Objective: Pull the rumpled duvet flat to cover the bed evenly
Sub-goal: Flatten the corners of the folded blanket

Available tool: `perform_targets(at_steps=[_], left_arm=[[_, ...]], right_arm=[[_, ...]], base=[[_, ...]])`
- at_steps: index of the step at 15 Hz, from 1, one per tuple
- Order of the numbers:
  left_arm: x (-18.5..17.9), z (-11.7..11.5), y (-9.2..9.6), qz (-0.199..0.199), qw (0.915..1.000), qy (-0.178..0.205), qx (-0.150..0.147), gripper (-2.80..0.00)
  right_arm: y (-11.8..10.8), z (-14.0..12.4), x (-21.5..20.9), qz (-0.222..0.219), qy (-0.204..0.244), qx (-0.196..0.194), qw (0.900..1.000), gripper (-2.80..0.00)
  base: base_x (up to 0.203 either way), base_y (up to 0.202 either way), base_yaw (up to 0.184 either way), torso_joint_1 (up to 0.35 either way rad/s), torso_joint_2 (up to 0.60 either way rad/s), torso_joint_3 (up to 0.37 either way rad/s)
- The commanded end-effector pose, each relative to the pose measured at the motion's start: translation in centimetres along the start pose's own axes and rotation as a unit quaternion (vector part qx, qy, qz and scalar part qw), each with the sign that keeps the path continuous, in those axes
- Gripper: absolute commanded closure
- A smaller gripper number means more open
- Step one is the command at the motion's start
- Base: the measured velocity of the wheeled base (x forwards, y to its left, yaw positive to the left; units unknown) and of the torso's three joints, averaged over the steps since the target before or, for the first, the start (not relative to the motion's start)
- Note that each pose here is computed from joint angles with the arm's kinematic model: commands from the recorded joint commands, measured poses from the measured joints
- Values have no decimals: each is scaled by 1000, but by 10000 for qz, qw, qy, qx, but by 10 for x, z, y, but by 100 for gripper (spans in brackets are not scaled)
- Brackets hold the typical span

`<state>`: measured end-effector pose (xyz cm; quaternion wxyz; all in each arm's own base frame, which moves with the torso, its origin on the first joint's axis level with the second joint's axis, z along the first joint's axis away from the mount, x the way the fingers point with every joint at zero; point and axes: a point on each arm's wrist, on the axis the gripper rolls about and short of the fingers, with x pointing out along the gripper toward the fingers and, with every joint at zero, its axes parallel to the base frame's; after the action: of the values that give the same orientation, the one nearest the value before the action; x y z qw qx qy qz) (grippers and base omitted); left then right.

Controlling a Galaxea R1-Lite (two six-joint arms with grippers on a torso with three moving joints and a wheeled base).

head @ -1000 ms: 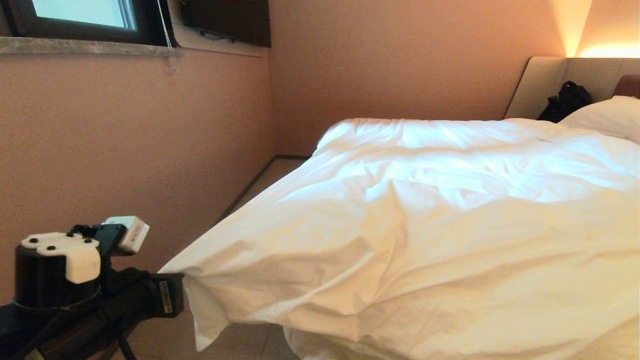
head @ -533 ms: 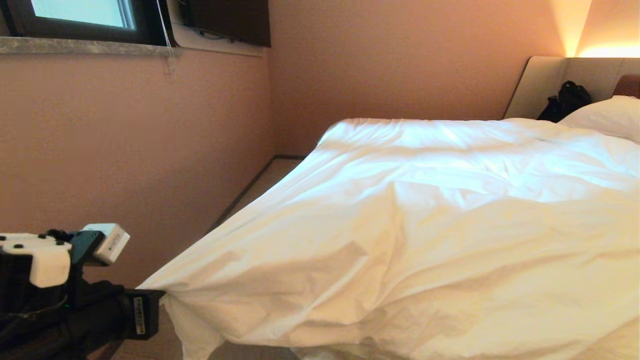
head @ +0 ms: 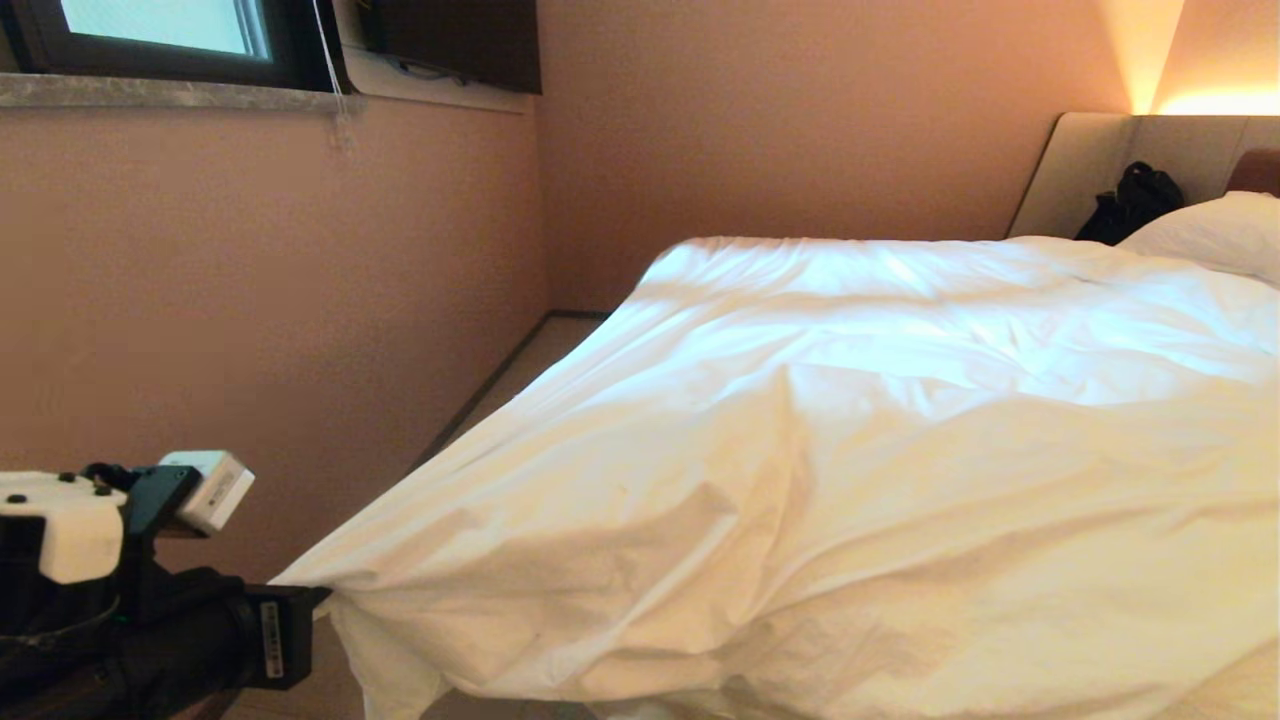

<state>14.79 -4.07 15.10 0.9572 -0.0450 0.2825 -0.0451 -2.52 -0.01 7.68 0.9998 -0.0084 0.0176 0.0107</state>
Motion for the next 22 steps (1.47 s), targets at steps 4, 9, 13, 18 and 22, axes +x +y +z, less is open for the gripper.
perform_targets(at_steps=[4,9,13,18,22], left_arm=[[-3,-3,1,6,10000,-14,-37,0],[22,17,12,644,9976,71,-256,0],[36,28,33,1234,9908,84,-540,0],[43,35,44,1458,9868,74,-706,0],[47,35,54,1607,9832,134,-851,0]], right_arm=[[0,0,0,2,7,-2,10000,0],[0,0,0,2,7,0,10000,0],[0,0,0,2,7,0,10000,0],[0,0,0,5,7,0,10000,0],[0,0,0,2,7,-8,10000,0]], base=[[0,0,0,0,0,0],[0,0,0,0,0,0],[0,0,0,0,0,0],[0,0,0,0,0,0],[0,0,0,0,0,0]])
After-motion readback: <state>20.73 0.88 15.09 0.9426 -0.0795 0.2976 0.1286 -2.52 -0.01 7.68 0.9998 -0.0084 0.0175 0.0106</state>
